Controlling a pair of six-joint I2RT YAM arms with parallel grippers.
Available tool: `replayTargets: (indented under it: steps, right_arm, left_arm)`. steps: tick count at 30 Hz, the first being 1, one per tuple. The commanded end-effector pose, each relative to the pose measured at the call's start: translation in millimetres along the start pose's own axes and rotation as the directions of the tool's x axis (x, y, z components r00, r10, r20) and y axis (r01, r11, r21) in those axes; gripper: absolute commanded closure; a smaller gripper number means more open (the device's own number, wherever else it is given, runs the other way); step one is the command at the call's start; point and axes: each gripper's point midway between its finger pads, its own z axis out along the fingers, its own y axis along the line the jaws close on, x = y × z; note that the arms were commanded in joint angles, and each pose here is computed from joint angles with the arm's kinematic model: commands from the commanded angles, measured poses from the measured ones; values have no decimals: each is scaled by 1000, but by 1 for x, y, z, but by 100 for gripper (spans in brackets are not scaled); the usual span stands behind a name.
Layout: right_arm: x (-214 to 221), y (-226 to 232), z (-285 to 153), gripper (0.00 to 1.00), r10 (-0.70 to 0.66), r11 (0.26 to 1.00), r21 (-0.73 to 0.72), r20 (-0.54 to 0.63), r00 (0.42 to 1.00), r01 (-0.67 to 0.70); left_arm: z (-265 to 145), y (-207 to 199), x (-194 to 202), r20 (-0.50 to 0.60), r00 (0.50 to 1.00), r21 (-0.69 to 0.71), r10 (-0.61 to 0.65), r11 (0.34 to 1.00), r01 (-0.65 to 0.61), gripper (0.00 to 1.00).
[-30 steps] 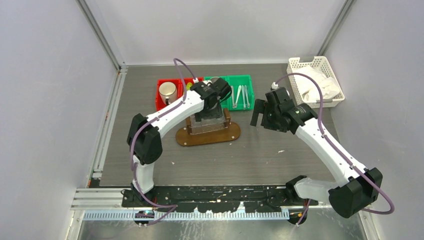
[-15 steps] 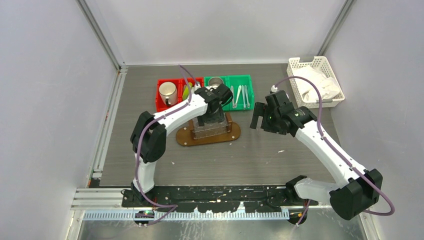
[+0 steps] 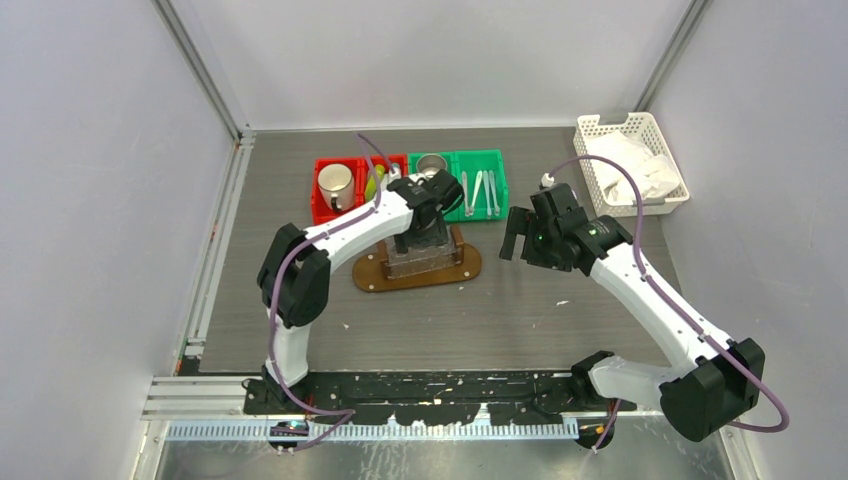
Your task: Prepare toiletry sets of a toothbrush and toothpaste on the tray
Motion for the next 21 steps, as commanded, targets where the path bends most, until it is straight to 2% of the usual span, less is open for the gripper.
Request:
replayTargets:
  steps: [1,4,10,15,21]
  right_arm:
    - [-9,10,-8,0,11,998,-54,50,999,-9]
    - [-8,12,-7,0,15,998,-63,44,999,-12]
    - [-5,14,-3,0,21,997,-74,30,999,-18]
    - [-3,16,-1,0,20,996,-88,22,1000,-18]
    - [-1,17,0,0,17,996,-93,17,1000,-15]
  left_arm:
    - [-3,27,4,10,999,-84,53,995,-52,86]
    - [-5,34,4,14,998,-106,64,992,-62,86]
    - [-8,49,8,22,996,-127,83,989,-80,78]
    - [-5,47,11,22,996,-106,88,991,-85,69]
    - [7,38,21,-21,995,-78,97,992,-99,63]
